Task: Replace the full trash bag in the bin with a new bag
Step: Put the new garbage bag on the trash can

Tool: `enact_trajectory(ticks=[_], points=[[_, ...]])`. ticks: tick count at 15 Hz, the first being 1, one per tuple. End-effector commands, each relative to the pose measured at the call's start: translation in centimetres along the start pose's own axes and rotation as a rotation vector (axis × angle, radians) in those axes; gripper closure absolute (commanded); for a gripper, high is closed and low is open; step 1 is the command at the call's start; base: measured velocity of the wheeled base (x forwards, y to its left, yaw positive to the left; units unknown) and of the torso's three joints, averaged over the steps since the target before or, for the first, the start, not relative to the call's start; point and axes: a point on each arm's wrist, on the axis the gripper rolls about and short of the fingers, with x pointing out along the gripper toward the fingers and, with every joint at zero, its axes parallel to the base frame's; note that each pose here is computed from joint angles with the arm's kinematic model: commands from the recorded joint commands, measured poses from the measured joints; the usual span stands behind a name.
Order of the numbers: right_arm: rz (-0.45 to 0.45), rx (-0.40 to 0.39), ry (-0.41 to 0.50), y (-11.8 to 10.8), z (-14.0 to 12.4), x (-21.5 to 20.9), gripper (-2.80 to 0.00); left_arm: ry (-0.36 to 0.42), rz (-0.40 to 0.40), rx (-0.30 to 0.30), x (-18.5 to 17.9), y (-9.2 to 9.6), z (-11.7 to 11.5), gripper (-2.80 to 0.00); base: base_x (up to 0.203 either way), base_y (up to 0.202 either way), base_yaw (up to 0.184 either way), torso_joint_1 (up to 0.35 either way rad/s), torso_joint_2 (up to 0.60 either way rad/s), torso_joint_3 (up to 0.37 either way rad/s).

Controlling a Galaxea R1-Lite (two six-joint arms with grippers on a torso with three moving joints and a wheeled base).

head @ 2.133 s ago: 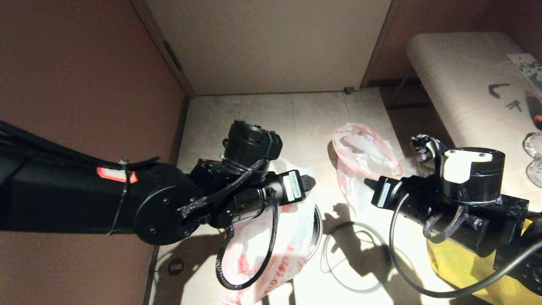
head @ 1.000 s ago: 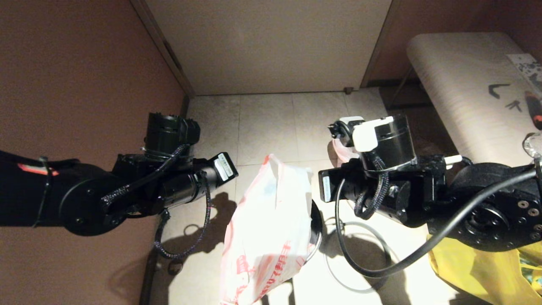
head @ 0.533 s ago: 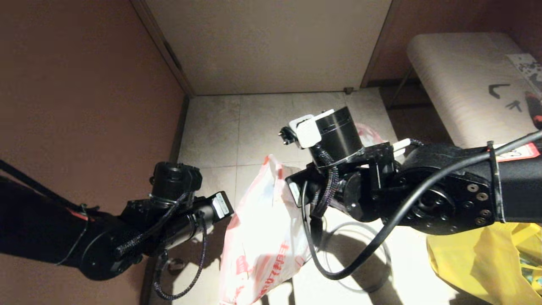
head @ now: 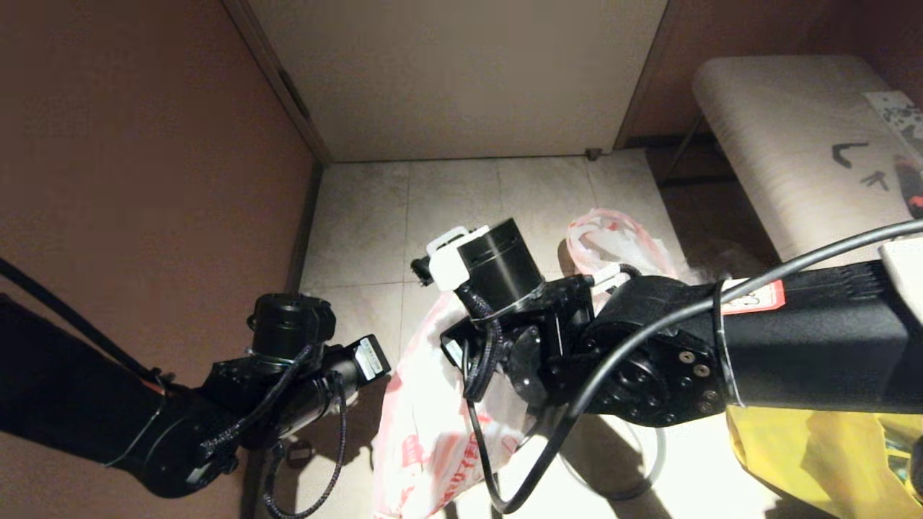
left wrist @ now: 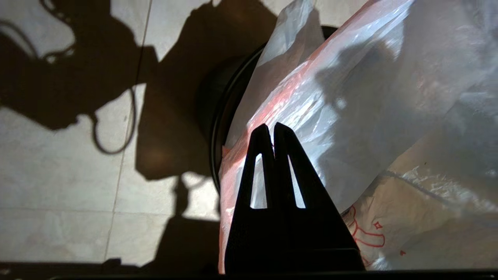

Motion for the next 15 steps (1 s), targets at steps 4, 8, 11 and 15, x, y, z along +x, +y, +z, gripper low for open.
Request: enact_trajectory(ticks=[4,8,11,15], points=[[-0.060,-0.047,0.098,-0.4,-1.9,1.9,-2.80,-0.027,-0.017,-0.006,0.5,0.4,-0.6,0.00,0.000,0.000,0.000,0.000,0.00,0.000],[-0.117,-0.053,0.159,-3.0,-2.9,1.1,-2.80,-0.028,-0.017,-0.006,0.5,0.4,-0.6,0.00,0.000,0.000,0.000,0.000,0.00,0.000],[-0.171,-0.052,0.201,-5.5,-3.9,-0.5,-2.80,-0.027,-0.017,-0.006,0.5,0.4,-0.6,0.00,0.000,0.000,0.000,0.000,0.00,0.000],[-0.231,-0.029,0.250,-8.2,-5.1,-1.3,-2.80,-0.019,-0.033,0.016,0.4,-0.1,-0.8,0.00,0.000,0.000,0.000,0.000,0.00,0.000]])
